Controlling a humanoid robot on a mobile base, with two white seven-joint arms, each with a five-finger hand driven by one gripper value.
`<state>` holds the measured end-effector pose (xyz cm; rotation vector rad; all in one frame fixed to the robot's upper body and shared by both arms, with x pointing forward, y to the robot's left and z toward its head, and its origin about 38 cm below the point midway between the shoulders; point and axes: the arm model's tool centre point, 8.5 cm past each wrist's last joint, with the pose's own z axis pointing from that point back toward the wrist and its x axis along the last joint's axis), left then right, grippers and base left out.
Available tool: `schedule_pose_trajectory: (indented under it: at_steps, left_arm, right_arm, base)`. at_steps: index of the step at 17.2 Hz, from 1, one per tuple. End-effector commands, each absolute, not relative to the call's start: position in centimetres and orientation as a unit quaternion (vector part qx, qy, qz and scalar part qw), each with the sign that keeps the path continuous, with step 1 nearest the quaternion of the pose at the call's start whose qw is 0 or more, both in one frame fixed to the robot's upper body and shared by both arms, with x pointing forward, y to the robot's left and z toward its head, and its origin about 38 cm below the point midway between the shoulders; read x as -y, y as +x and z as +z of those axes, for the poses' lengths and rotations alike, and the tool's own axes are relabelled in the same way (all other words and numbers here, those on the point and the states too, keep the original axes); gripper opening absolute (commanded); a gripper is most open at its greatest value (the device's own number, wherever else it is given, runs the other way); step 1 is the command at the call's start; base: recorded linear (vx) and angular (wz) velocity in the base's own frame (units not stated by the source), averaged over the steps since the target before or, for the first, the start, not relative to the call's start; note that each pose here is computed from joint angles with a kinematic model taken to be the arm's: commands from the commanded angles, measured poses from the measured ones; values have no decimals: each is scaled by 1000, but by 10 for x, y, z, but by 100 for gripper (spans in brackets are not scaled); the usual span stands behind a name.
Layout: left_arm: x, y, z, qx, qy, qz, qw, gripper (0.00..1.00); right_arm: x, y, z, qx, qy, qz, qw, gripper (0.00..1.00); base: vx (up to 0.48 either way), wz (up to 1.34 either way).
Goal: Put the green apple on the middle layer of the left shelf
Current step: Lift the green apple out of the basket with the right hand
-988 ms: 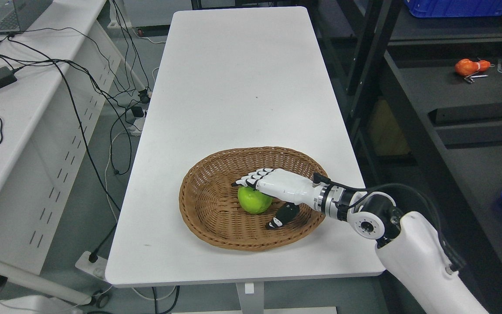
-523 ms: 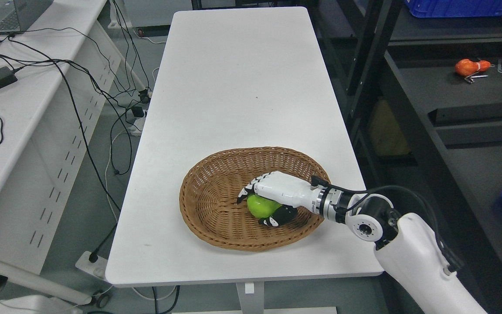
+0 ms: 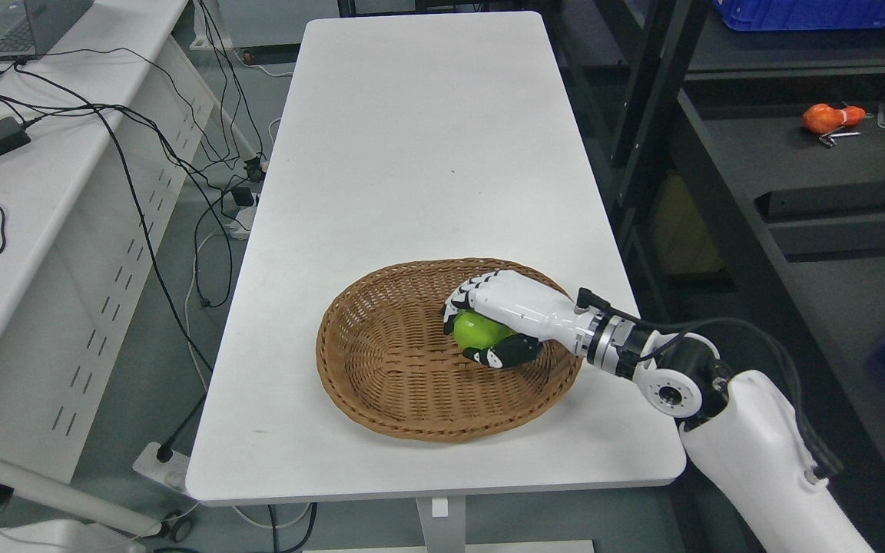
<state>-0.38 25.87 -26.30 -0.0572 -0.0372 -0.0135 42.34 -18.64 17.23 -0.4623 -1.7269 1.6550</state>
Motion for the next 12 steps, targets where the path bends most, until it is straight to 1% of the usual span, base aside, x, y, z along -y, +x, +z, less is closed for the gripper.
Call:
schedule_pose_trajectory:
  at_steps: [1,2,3,5,6,7,12]
  left_arm:
    - [-270,-4,-262,18,-20,-7,1000,100]
    - [-270,-4,-262,18,-20,-7,1000,100]
    - [-270,-4,-262,18,-20,-7,1000,100]
    - [-270,-4,-262,18,-20,-7,1000,100]
    - [-270,-4,-262,18,-20,-7,1000,100]
    - [-270,-4,-262,18,-20,-7,1000,100]
    - [-270,-4,-262,18,-20,-7,1000,100]
  right_arm:
    - [266,428,222,713,-306,489,399,0]
    - [286,428,227,721,-345,432,417,0]
    - [298,425,228,727,-376,390,421,0]
    - [312,416,225,739,-424,319,415,0]
    - [316,411,222,741,-437,295,415,0]
    - [317,407,220,742,-446,280,415,0]
    - [303,394,200,746,-429,262,437,0]
  base:
    - [0,0]
    - [0,0]
    - [0,0]
    - [0,0]
    - [0,0]
    - [0,0]
    - [0,0]
